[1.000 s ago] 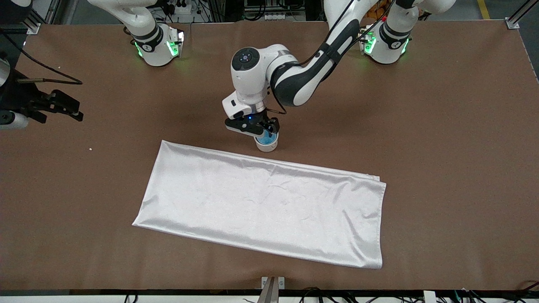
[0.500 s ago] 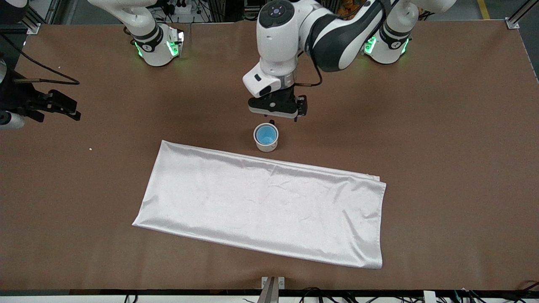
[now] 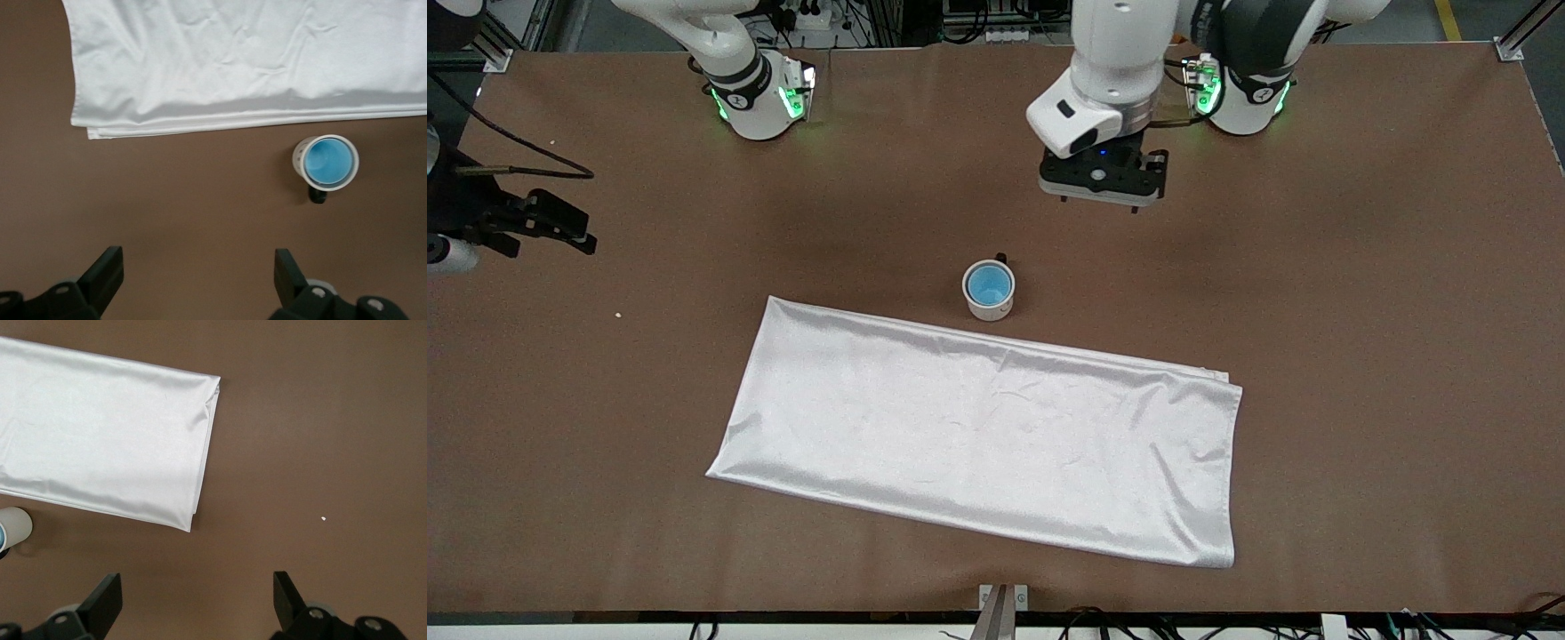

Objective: Place blue cup into white mug on table

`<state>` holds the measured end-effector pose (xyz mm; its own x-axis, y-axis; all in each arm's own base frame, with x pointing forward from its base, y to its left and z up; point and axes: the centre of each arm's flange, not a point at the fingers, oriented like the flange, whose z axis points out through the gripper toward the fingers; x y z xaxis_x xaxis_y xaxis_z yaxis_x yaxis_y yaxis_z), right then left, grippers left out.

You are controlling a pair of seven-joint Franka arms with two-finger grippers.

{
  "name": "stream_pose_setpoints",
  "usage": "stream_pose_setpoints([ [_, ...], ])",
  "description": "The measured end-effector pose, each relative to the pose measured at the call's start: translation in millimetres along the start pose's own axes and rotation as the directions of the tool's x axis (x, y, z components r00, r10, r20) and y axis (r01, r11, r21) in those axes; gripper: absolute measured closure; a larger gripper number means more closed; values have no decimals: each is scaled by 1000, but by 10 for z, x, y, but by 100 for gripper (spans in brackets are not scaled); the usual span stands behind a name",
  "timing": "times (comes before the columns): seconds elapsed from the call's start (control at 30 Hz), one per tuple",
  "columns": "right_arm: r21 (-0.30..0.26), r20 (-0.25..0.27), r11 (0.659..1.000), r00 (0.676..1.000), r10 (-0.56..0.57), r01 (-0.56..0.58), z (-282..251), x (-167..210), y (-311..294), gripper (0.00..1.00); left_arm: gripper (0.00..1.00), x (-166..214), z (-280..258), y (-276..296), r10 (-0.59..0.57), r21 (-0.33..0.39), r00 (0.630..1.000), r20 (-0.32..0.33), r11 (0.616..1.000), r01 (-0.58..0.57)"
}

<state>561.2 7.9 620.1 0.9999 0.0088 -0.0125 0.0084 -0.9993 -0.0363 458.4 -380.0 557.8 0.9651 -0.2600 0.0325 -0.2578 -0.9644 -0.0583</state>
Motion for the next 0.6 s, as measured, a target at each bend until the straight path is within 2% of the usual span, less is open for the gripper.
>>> stream_pose_setpoints([
  [0.33, -1, 1, 1000, 1000, 11, -11, -2, -3, 62, 0, 0, 174, -154, -1093, 31, -16, 999, 27, 999, -31],
  [0.6, -4, 2, 1000, 1000, 13, -13, -11, -11, 75, 0, 0, 203, -86, -1594, -29, -44, 998, 51, 999, 31],
])
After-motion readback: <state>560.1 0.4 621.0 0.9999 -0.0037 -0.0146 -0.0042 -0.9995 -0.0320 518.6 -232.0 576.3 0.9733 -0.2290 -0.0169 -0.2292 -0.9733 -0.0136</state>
